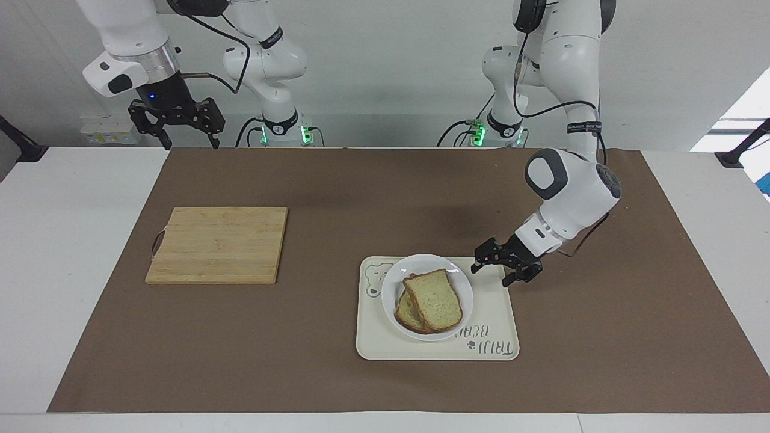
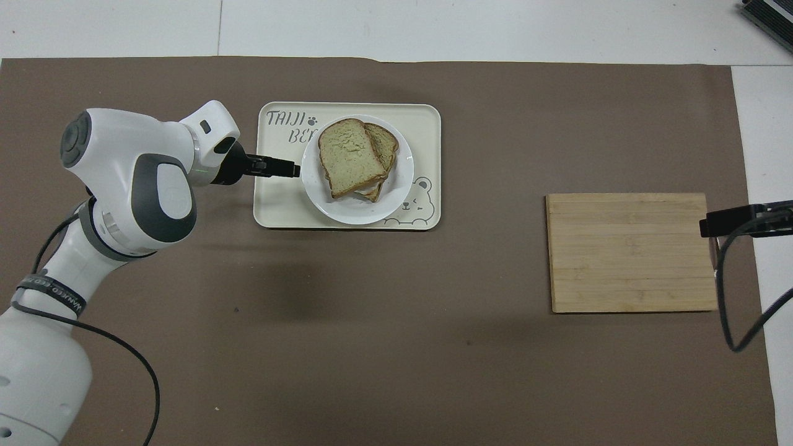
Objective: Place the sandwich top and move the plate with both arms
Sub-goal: 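Release the plate and pull the left gripper back from the tray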
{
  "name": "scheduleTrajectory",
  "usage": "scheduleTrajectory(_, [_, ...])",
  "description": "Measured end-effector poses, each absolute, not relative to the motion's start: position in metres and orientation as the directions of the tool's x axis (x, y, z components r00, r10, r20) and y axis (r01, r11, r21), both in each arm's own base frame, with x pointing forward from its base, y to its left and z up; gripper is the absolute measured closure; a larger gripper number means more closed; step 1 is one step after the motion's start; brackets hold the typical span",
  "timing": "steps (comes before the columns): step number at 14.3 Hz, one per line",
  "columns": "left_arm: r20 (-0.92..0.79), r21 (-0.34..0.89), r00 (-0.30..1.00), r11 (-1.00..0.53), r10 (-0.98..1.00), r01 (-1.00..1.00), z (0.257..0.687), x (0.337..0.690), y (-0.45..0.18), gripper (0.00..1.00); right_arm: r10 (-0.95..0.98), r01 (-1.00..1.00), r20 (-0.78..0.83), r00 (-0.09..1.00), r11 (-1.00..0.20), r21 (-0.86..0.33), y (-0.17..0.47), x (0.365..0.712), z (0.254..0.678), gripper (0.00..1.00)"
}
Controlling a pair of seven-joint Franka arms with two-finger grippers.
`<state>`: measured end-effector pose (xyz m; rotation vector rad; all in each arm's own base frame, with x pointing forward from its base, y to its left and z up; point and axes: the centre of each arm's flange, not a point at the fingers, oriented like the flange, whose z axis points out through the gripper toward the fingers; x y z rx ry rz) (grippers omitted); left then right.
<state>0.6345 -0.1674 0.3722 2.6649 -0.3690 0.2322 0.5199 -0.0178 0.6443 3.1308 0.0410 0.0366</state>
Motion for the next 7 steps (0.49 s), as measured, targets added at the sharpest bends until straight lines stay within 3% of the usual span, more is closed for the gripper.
scheduleTrajectory(3, [0.194, 0.258, 0.915, -0.881, -0.353, -0.395, 0.412, 0.625, -0.147, 0.0, 0.026, 0.026, 0.023, 0.999, -1.0, 0.011, -0.018, 0.52, 0.644, 0.0])
scheduleTrajectory(7, [0.141, 0.116, 0.892, -0.888, -0.429, -0.445, 0.501, 0.604, -0.097, 0.0, 0.026, 0.026, 0.023, 0.999, -1.0, 0.011, -0.018, 0.52, 0.644, 0.0])
